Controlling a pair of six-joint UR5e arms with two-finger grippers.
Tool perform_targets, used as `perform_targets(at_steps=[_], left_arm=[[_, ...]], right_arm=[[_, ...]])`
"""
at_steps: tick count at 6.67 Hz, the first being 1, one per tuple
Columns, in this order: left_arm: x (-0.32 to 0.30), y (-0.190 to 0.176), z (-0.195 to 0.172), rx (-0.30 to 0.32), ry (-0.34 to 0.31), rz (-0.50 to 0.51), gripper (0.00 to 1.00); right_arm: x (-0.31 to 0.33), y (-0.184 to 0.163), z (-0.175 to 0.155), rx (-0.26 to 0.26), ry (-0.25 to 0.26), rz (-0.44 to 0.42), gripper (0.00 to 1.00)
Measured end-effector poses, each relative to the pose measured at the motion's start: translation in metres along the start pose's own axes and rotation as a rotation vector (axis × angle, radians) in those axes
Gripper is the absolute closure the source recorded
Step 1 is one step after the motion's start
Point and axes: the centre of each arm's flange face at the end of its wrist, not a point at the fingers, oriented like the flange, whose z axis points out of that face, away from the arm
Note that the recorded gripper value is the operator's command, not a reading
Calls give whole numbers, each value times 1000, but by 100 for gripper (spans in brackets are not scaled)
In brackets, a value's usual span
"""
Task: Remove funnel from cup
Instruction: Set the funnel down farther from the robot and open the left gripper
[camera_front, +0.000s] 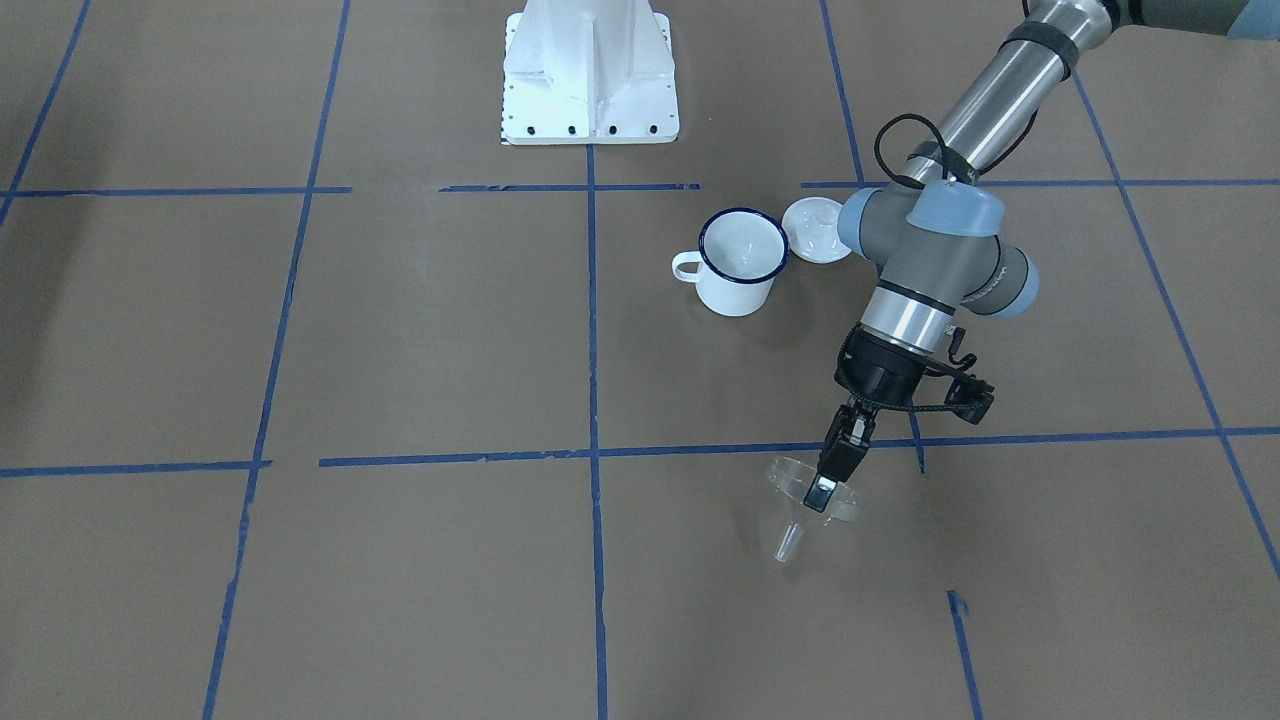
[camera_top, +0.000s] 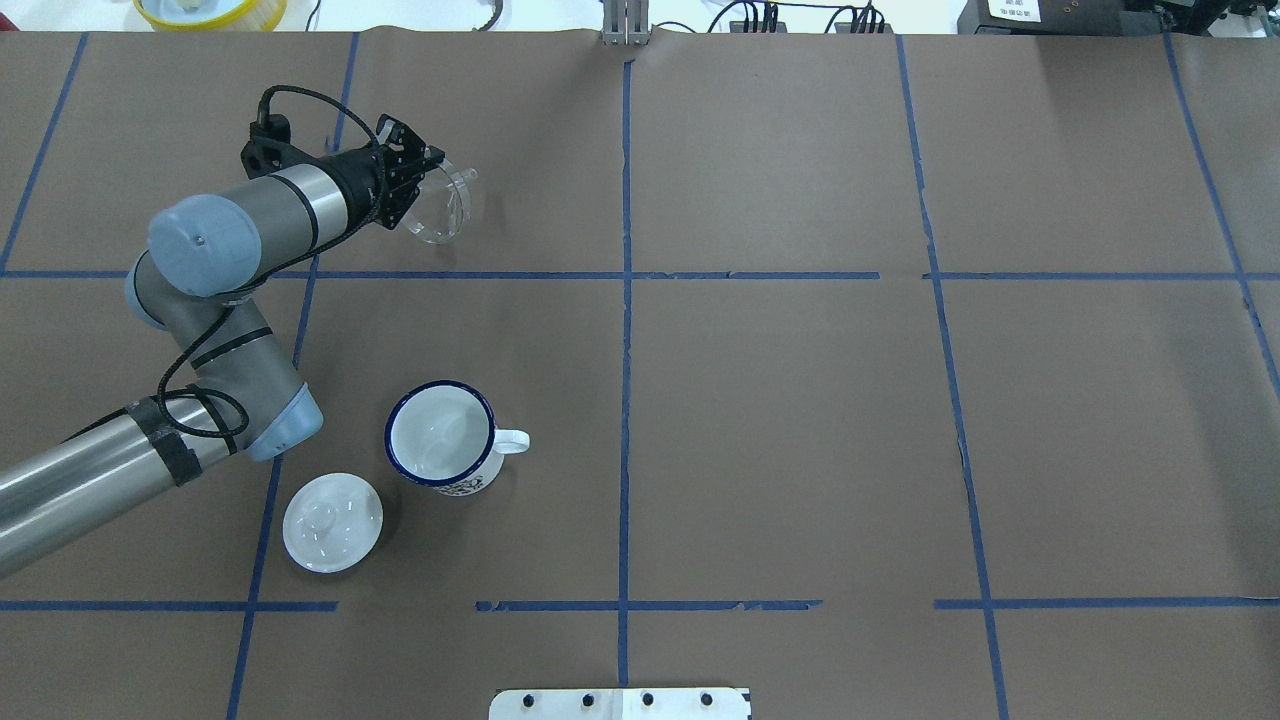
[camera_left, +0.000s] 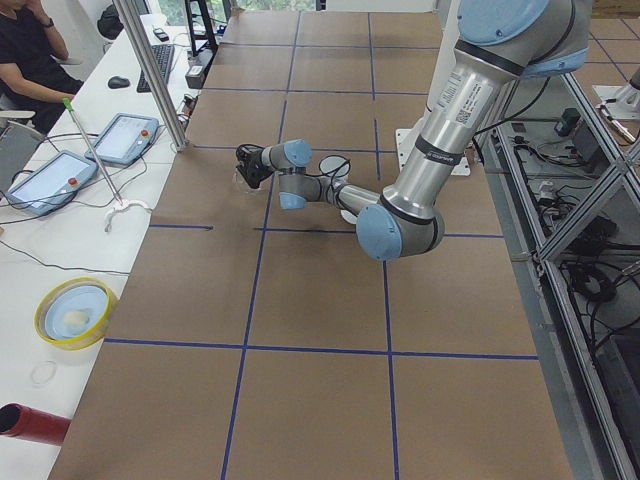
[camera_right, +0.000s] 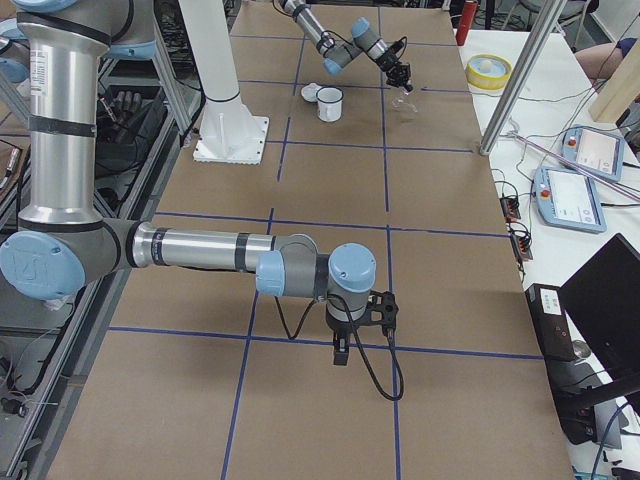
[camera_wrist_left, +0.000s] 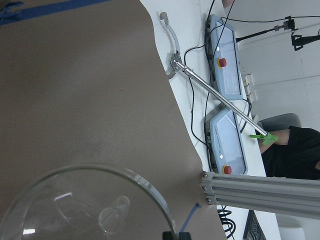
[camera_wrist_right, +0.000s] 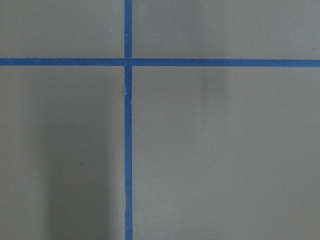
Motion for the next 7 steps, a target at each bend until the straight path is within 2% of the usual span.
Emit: perform_targets(at_steps=[1,2,3,5,7], left_arm=[[-2,-1,1,2,-4,0,95],[-5,-2,2,5,-9,0,41],[-7,-3,3,6,-13,3,0],[-13,-5,6,8,-34,39,0],[-19,-7,-3,-24,-80,83,0]], right_arm=[[0,0,0,0,0,0,0],[0,0,0,0,0,0,0],[0,0,0,0,0,0,0],[0,0,0,0,0,0,0],[0,0,0,0,0,0,0]])
